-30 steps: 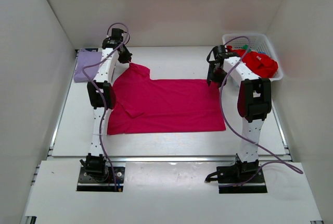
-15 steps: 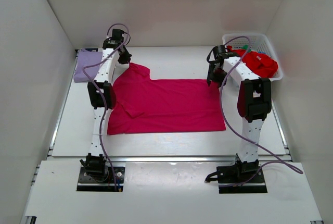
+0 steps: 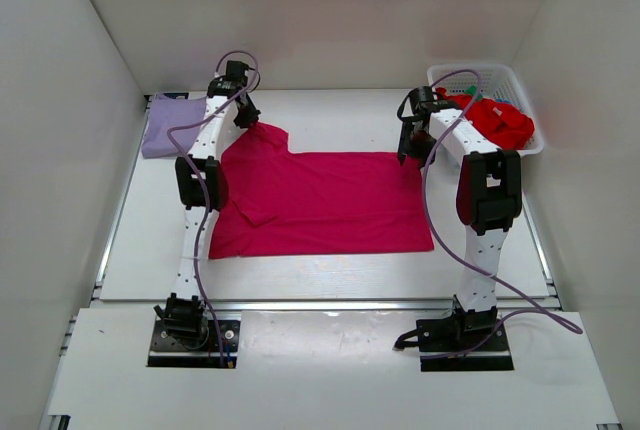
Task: Fold and stack the t-shirts
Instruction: Grap the side of the flattened tshirt furthest away from the robot with both arms
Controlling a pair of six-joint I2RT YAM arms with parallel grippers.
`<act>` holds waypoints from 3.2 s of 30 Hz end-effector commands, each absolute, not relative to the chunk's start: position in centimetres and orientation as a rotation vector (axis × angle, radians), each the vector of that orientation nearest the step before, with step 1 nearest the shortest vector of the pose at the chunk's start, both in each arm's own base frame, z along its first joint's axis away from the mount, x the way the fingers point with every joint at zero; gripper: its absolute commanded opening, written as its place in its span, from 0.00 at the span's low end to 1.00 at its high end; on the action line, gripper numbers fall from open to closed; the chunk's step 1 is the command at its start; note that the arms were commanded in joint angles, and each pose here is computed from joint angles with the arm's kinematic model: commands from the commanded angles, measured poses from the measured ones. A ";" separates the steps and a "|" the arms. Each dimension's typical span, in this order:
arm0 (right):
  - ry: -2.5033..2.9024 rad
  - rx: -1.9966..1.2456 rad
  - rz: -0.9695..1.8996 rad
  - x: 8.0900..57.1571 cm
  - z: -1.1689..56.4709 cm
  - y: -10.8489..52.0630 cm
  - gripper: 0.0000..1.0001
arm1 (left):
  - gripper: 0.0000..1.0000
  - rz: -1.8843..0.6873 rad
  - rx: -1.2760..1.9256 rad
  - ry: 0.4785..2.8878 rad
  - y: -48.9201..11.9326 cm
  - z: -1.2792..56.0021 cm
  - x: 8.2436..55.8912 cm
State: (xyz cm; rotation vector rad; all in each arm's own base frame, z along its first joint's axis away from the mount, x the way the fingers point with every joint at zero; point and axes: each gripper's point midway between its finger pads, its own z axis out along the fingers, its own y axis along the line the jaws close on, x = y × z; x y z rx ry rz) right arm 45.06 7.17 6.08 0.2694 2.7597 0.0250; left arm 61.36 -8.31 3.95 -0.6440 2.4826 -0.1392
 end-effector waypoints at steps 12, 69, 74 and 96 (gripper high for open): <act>2.741 0.267 0.038 45.5 6.3 7.3 0.45 | 0.31 -0.127 -0.638 2.411 -7.8 5.6 62.6; 2.745 0.412 -0.131 53.6 4.1 5.8 0.47 | 0.00 -0.262 -0.633 2.342 -8.6 9.9 63.4; 2.714 0.432 -0.147 54.0 5.5 5.2 0.48 | 0.00 -0.271 -0.632 2.331 -8.1 10.8 63.4; 2.772 0.431 -0.155 52.2 6.3 6.1 0.03 | 0.00 -0.292 -0.627 2.330 -8.1 12.2 63.0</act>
